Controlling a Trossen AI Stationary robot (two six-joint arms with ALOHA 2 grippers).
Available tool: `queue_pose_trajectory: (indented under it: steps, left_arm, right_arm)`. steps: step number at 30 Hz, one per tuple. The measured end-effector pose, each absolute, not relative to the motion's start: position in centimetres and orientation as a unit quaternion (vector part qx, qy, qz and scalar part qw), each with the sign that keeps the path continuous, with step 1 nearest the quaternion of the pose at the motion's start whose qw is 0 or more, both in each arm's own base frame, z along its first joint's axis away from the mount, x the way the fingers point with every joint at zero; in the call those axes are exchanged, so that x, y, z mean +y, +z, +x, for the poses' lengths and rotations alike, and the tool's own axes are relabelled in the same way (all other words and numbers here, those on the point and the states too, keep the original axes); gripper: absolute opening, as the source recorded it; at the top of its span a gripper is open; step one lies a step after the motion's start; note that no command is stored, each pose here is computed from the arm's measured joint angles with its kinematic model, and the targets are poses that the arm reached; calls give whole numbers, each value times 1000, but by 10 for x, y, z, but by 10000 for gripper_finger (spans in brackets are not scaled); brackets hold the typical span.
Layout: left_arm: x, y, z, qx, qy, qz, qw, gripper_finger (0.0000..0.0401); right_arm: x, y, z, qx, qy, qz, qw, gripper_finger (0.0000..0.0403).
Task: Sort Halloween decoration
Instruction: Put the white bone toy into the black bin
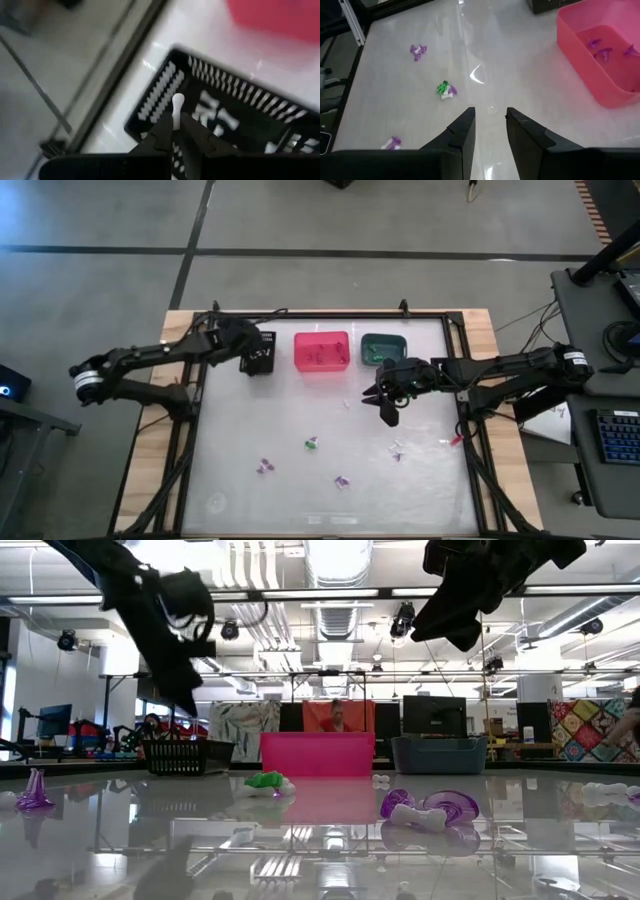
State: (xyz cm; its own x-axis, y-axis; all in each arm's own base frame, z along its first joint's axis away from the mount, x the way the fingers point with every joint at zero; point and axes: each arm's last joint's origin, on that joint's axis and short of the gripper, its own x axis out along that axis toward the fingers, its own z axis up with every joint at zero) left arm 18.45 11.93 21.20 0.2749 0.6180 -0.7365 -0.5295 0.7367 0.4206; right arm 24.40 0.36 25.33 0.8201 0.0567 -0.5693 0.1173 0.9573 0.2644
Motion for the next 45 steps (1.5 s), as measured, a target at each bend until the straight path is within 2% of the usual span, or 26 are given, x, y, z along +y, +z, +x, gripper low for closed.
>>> queue_pose_trajectory:
  steps: [10, 16, 28, 36, 45]
  left_arm:
    - [128, 188, 192, 532, 327, 22, 781, 1]
    - [130, 185, 192, 543, 350, 33, 763, 23]
    - [129, 186, 192, 534, 360, 23, 765, 71]
    - [122, 192, 198, 492, 338, -26, 802, 72]
    - [85, 220, 211, 386, 309, -37, 868, 72]
  right_arm:
    - [4, 254, 245, 294, -15, 145, 945, 100]
    - [4, 254, 245, 293, -17, 154, 944, 100]
    - [4, 254, 245, 288, -65, 311, 903, 100]
    - [18, 250, 241, 316, -73, 378, 867, 100]
    - [43, 242, 235, 367, -77, 428, 822, 99]
